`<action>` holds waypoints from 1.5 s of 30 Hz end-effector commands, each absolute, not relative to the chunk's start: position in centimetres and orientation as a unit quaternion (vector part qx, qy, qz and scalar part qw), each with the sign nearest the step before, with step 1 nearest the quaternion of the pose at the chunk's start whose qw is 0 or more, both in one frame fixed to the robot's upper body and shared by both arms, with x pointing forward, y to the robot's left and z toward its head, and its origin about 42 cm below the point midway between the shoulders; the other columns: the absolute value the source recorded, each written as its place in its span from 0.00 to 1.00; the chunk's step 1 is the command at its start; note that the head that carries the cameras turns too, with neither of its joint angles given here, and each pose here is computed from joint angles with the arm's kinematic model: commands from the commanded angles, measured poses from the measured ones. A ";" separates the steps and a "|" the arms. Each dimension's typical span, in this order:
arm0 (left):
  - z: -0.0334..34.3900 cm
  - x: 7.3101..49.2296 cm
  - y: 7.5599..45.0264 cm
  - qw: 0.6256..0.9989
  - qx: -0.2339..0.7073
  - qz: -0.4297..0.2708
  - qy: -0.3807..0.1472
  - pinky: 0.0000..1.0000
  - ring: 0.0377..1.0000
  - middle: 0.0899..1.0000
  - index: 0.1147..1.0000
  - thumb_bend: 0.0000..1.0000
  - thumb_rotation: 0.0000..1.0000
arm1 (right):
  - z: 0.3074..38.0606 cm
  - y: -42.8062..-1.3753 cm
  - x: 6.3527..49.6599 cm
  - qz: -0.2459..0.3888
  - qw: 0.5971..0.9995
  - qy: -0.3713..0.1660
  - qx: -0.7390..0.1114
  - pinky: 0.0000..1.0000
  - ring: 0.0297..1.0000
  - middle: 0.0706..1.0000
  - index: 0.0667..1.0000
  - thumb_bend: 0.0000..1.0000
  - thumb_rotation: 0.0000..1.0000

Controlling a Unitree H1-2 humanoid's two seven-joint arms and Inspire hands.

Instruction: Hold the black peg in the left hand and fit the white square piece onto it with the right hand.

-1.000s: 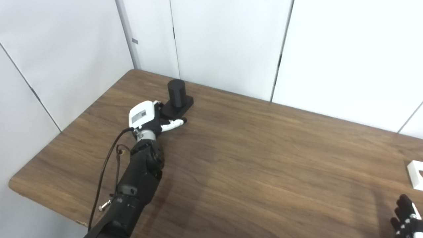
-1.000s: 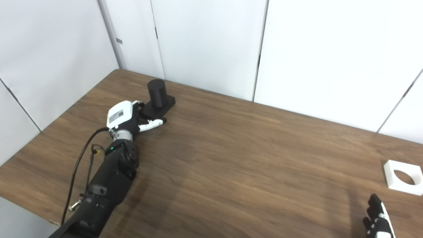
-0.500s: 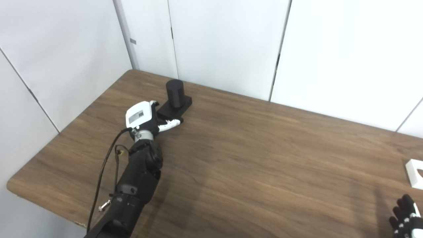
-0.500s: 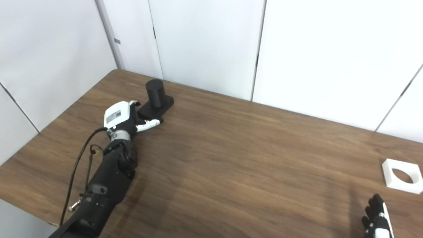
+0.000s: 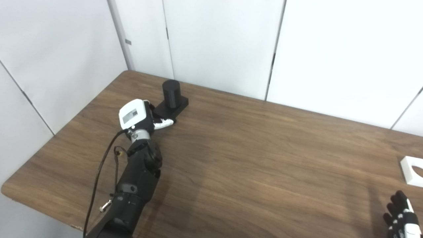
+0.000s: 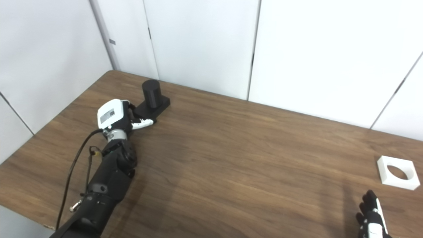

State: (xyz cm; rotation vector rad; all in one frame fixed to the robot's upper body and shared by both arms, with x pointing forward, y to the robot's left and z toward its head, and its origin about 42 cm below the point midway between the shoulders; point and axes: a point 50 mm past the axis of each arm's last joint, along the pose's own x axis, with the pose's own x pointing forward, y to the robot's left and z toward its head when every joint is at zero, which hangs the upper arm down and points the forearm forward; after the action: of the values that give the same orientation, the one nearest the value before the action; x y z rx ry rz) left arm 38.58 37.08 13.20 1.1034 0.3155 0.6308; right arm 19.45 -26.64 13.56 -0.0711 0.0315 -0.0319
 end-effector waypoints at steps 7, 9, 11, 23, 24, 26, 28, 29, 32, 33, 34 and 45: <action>15.6 39.8 37.8 0.801 0.496 0.323 0.087 0.81 0.76 0.64 0.41 0.53 0.06 | 14.7 -25.7 19.5 -0.021 0.999 -0.014 -0.027 1.00 1.00 1.00 1.00 0.36 1.00; 15.6 39.8 37.8 0.804 0.493 0.322 0.087 0.80 0.76 0.63 0.41 0.53 0.06 | 14.7 -25.7 19.4 -0.021 0.999 -0.015 -0.028 1.00 1.00 1.00 1.00 0.35 1.00; 15.6 39.8 37.8 0.807 0.489 0.320 0.088 0.78 0.75 0.63 0.41 0.52 0.06 | 14.6 -25.8 19.4 -0.020 0.999 -0.015 -0.026 1.00 1.00 1.00 1.00 0.35 1.00; 15.8 37.5 36.9 0.857 0.403 0.305 0.105 0.59 0.71 0.64 0.41 0.52 0.05 | 14.5 -25.3 19.6 -0.018 0.999 -0.018 -0.025 1.00 1.00 1.00 1.00 0.31 1.00; 16.0 37.0 36.4 0.863 0.396 0.299 0.096 0.60 0.70 0.63 0.41 0.52 0.05 | 14.4 -25.3 19.6 -0.018 0.999 -0.018 -0.024 1.00 1.00 1.00 1.00 0.31 1.00; 16.3 36.1 35.6 0.874 0.385 0.286 0.081 0.61 0.69 0.61 0.42 0.52 0.05 | 14.3 -25.3 19.6 -0.018 0.999 -0.017 -0.026 1.00 1.00 1.00 1.00 0.31 1.00; 16.8 34.9 34.4 0.887 0.373 0.265 0.059 0.63 0.69 0.61 0.42 0.52 0.05 | 14.2 -25.3 19.6 -0.017 0.999 -0.014 -0.030 1.00 1.00 1.00 1.00 0.33 1.00; 17.1 34.1 33.7 0.895 0.369 0.248 0.048 0.64 0.69 0.62 0.42 0.52 0.05 | 14.1 -25.4 19.6 -0.017 0.999 -0.013 -0.031 1.00 1.00 1.00 1.00 0.34 1.00; 17.8 32.1 31.7 0.913 0.354 0.202 0.019 0.71 0.73 0.66 0.42 0.52 0.06 | 13.9 -25.4 19.7 -0.016 0.999 -0.013 -0.033 1.00 1.00 1.00 1.00 0.36 1.00; 18.0 31.6 31.2 0.917 0.350 0.190 0.013 0.73 0.74 0.67 0.42 0.52 0.06 | 13.8 -25.4 19.7 -0.016 0.999 -0.013 -0.033 1.00 1.00 1.00 1.00 0.37 1.00; 18.1 31.0 30.6 0.922 0.343 0.179 0.009 0.75 0.75 0.68 0.42 0.52 0.06 | 13.7 -25.3 19.7 -0.016 0.999 -0.014 -0.033 1.00 1.00 1.00 1.00 0.37 1.00; 17.5 25.9 26.8 0.951 0.304 -0.007 -0.053 0.85 0.82 0.73 0.42 0.51 0.06 | 12.4 -25.2 20.1 -0.019 0.998 -0.023 -0.049 1.00 1.00 0.96 0.99 0.47 1.00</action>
State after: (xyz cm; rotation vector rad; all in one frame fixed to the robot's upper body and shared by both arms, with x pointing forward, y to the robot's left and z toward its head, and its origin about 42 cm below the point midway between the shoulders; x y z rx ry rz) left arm 25.94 26.96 15.79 0.6088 -0.0009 0.0285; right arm 19.70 -26.00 12.18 -0.1124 -0.0117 -0.0267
